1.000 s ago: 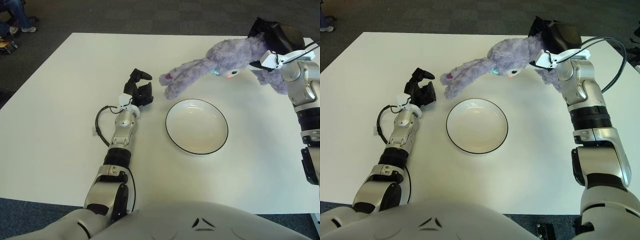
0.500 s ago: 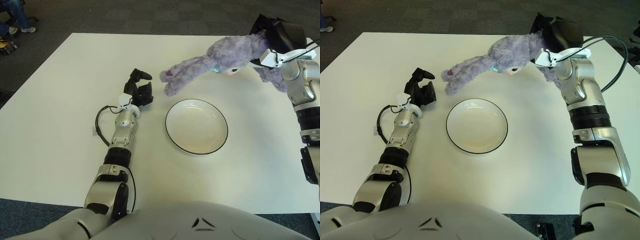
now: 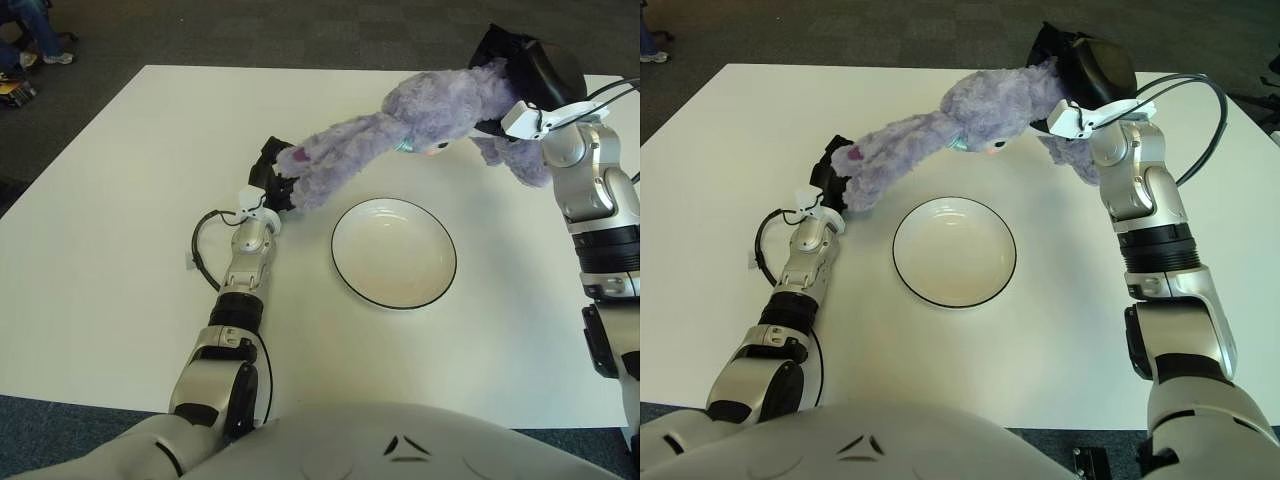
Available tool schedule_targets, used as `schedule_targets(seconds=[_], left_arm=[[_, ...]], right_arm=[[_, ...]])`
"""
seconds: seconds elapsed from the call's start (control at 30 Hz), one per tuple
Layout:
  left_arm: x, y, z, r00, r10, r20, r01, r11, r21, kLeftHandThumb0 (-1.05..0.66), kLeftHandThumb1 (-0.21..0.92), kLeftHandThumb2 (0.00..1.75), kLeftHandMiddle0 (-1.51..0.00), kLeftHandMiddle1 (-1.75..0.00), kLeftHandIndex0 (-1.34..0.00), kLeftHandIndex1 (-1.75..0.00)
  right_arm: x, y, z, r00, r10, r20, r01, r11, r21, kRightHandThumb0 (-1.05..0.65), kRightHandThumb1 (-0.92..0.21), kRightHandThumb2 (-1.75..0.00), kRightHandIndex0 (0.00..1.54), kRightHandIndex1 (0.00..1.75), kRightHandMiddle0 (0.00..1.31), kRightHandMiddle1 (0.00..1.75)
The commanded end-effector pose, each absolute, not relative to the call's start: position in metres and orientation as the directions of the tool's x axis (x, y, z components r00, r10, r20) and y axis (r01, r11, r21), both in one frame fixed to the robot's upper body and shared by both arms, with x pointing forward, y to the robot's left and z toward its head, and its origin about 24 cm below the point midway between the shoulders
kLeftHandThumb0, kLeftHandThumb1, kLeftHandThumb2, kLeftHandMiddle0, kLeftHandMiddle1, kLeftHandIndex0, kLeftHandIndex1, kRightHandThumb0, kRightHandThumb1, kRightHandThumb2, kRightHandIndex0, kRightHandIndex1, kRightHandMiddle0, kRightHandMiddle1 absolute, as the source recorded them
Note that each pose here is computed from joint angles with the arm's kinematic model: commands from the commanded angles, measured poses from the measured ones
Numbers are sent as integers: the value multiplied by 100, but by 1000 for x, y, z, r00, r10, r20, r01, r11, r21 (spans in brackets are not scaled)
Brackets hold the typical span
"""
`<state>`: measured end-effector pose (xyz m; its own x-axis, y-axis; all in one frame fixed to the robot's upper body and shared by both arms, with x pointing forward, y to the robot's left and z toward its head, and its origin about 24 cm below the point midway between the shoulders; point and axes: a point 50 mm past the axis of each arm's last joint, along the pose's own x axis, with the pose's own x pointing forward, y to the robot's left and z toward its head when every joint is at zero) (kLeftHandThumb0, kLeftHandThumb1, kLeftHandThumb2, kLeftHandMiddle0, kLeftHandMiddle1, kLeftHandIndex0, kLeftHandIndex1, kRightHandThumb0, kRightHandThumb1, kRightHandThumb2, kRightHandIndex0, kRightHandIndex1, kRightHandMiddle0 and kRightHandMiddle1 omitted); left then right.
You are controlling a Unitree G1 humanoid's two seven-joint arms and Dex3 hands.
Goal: Put the doll into the plate.
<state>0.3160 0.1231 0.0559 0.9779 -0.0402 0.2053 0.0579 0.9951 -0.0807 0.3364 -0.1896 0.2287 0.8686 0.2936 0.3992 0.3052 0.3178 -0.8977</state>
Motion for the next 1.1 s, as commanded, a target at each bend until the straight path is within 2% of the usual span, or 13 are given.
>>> schedule_targets(seconds=[0.0, 0.13, 0.57, 0.97, 1.07], left_arm=[[306, 126, 34, 991, -19, 135, 33, 994, -101, -40, 58, 99, -115, -175, -41, -175], [306, 126, 34, 991, -21, 135, 35, 994, -102, -40, 57, 99, -115, -175, -41, -175], [309, 126, 34, 992, -11, 127, 23, 996, -92, -41, 56, 101, -115, -175, -42, -175], [311, 126, 34, 992, -6, 123, 17, 996, -90, -41, 56, 101, -115, -175, -42, -175], [311, 126, 34, 993, -6, 121, 17, 996, -89, -41, 57, 100, -115, -175, -42, -175]], right_arm=[[330, -187, 232, 861, 330, 386, 307, 267, -913, 0, -6, -161, 79, 173, 60, 174], [325, -182, 230, 859, 352, 372, 284, 277, -918, 0, -4, -163, 79, 174, 63, 172], [310, -170, 225, 836, 405, 370, 267, 288, -920, 0, -8, -156, 75, 175, 64, 166], [294, -160, 220, 803, 470, 366, 233, 319, -919, 0, -1, -166, 81, 175, 64, 173], [291, -158, 217, 794, 486, 365, 202, 355, -913, 0, -9, -158, 76, 174, 57, 174]])
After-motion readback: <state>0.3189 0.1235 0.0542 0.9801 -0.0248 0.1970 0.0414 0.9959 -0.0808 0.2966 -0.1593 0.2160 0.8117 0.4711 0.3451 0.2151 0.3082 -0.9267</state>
